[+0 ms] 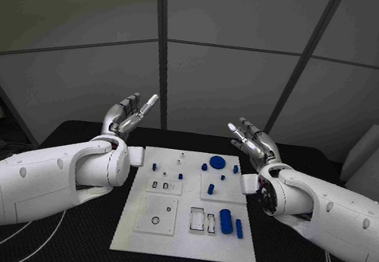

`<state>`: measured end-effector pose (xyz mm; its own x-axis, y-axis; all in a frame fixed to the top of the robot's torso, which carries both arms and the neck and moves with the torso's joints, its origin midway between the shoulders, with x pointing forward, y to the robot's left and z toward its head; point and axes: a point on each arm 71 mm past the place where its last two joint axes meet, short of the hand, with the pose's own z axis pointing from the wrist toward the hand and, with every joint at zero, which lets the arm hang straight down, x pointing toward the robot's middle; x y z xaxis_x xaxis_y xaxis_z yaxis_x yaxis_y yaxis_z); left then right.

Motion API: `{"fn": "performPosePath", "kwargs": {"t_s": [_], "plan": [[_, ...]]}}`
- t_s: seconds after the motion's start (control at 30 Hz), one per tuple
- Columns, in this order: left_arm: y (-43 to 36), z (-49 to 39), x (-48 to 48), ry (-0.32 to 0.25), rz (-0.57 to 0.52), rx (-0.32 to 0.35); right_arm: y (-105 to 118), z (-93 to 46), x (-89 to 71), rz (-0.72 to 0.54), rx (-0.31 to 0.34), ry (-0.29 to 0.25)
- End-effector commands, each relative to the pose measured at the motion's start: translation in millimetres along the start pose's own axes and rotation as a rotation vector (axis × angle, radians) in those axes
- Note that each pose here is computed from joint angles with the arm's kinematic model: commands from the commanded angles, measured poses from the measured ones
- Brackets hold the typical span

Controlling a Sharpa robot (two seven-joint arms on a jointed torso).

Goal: Assemble the parts on the task board

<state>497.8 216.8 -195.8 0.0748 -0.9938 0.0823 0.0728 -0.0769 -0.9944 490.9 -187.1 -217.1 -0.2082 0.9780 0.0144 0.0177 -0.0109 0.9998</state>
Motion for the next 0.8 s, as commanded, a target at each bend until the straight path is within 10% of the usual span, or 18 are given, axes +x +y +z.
{"fn": "performPosePath", "kwargs": {"t_s": [0.03, 0.2, 0.23, 0.37, 0.8], "plan": [[-3.1, 0.5, 1.5, 0.013, -0.02, 0.029, -0.5, 2.4, 10.7, -0.046, 0.029, 0.177], [-3.1, 0.5, 1.5, 0.013, -0.02, 0.029, -0.3, 3.7, 11.2, -0.054, 0.034, 0.197], [-5.9, -1.6, -6.6, 0.029, -0.031, 0.031, 13.3, 11.5, -7.3, -0.38, -0.142, 0.175], [-7.2, -2.1, -9.6, 0.037, -0.036, 0.035, 21.9, 17.8, -10.9, -0.505, -0.19, 0.18], [-12.3, -9.2, -9.9, 0.118, -0.031, 0.03, 51.5, 45.5, -11.6, -0.961, -0.227, 0.27]]}}
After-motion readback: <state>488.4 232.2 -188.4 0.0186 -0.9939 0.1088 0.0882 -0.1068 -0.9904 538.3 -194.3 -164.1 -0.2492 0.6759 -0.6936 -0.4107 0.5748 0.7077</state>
